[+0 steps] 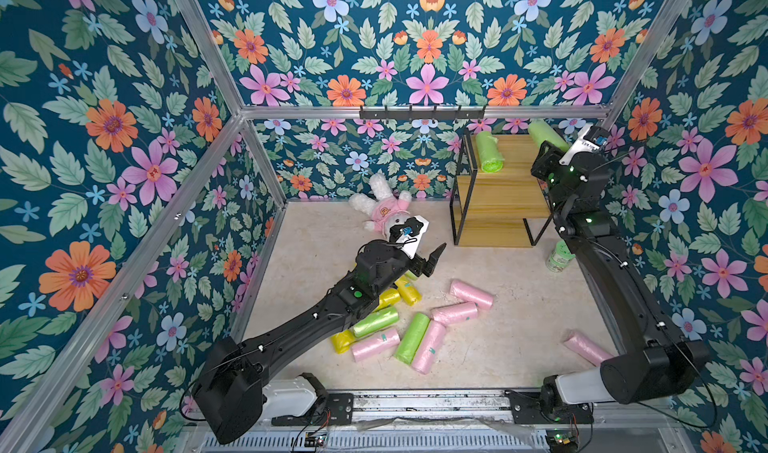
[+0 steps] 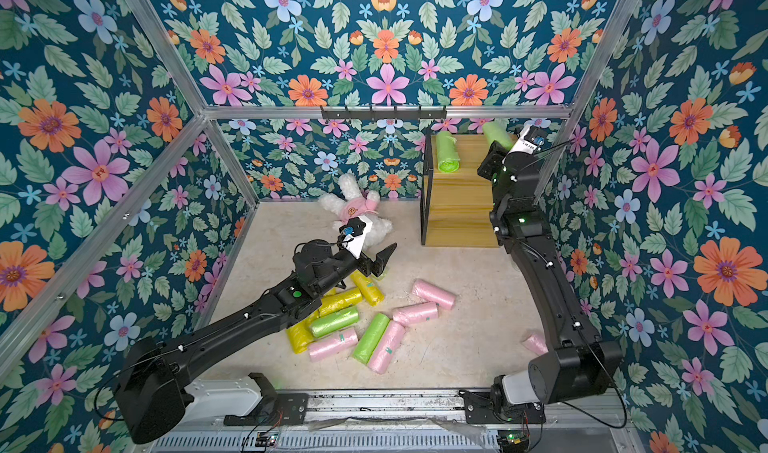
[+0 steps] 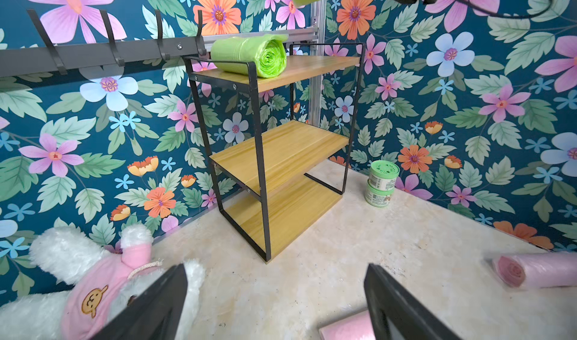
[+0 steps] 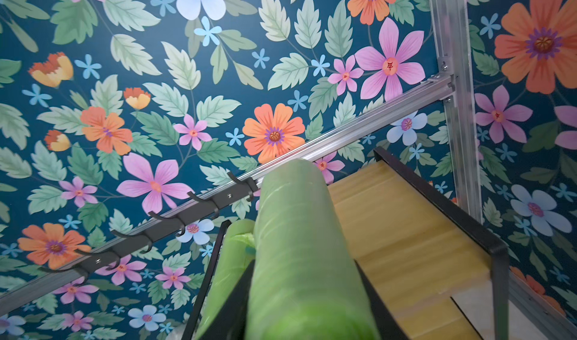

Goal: Sort the rolls of trash bags by color and place them on the shelf
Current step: Place the roll of trash bags on the shelf.

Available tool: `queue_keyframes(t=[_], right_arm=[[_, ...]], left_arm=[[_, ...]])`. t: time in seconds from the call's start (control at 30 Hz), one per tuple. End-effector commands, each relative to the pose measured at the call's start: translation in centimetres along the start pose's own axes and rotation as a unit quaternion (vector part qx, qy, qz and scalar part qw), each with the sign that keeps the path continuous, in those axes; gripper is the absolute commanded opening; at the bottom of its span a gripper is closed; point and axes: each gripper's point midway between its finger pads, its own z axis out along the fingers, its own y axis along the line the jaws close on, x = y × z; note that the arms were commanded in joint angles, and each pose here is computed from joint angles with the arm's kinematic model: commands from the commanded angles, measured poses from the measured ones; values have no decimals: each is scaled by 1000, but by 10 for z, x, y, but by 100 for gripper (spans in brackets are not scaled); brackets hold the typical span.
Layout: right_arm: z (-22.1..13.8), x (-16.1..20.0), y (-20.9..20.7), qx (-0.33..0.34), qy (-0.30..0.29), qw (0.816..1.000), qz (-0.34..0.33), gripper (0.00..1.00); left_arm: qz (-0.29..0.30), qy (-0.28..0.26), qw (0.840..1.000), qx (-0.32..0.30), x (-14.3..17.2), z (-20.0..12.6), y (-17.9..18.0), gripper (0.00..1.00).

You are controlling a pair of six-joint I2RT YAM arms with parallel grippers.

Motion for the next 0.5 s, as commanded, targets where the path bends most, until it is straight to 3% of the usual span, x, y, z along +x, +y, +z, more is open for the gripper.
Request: queue_keyframes(t=[0.0, 0.23, 0.27, 0.47], right_arm=[[16, -7, 2, 10, -22, 1000, -10, 40], [44, 18, 6, 6, 14, 1000, -15, 40], [55, 37, 3, 8, 32, 999, -19, 40], [65, 66, 9, -13, 79, 997, -8, 39]], left_arm=[[-5, 0, 1000, -9, -3, -1, 3, 93], [-6, 5, 1000, -10, 0, -1, 4, 93], [-5, 7, 1000, -11, 1, -1, 4, 93], [0, 13, 1000, -17, 5, 1, 6, 93]])
